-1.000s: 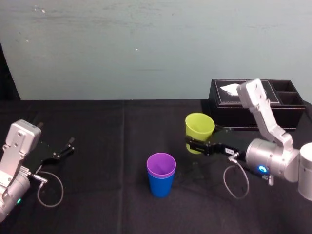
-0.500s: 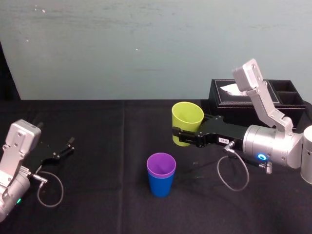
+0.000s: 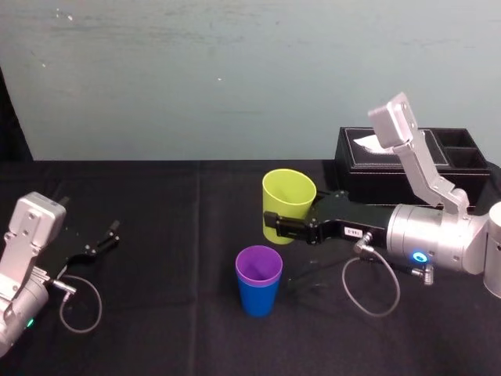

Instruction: Stack the three plastic cups sequentially using one hand.

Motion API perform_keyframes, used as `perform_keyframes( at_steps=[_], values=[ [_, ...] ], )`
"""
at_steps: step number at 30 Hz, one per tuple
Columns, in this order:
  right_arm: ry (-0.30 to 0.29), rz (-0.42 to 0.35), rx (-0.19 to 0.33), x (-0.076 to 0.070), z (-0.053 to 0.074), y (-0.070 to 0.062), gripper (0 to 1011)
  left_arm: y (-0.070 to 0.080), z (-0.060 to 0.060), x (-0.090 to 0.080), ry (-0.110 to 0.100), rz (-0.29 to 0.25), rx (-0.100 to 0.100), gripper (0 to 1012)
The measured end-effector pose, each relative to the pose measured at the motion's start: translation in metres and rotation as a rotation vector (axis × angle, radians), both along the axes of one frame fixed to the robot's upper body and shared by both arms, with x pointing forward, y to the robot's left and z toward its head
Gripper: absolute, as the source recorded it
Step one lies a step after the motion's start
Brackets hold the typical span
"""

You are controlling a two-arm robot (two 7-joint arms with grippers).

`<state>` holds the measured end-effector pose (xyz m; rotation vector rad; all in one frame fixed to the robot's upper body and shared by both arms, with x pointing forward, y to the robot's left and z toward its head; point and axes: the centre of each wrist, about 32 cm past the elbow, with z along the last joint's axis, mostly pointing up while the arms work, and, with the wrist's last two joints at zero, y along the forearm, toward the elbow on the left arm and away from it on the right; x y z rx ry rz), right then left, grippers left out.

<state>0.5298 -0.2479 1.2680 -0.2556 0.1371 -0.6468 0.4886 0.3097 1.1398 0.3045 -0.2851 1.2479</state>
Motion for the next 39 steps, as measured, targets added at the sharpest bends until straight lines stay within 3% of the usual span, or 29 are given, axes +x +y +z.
perform_keyframes(
  at_steps=[17,39],
  values=[
    [0.047,0.068,-0.011,-0.005,-0.009,0.008,726,0.000,0.000,0.000,0.000,0.000,0.000,1000],
    [0.034,0.094,-0.062,-0.004,-0.019,0.020,726,0.000,0.000,0.000,0.000,0.000,0.000,1000]
  ],
)
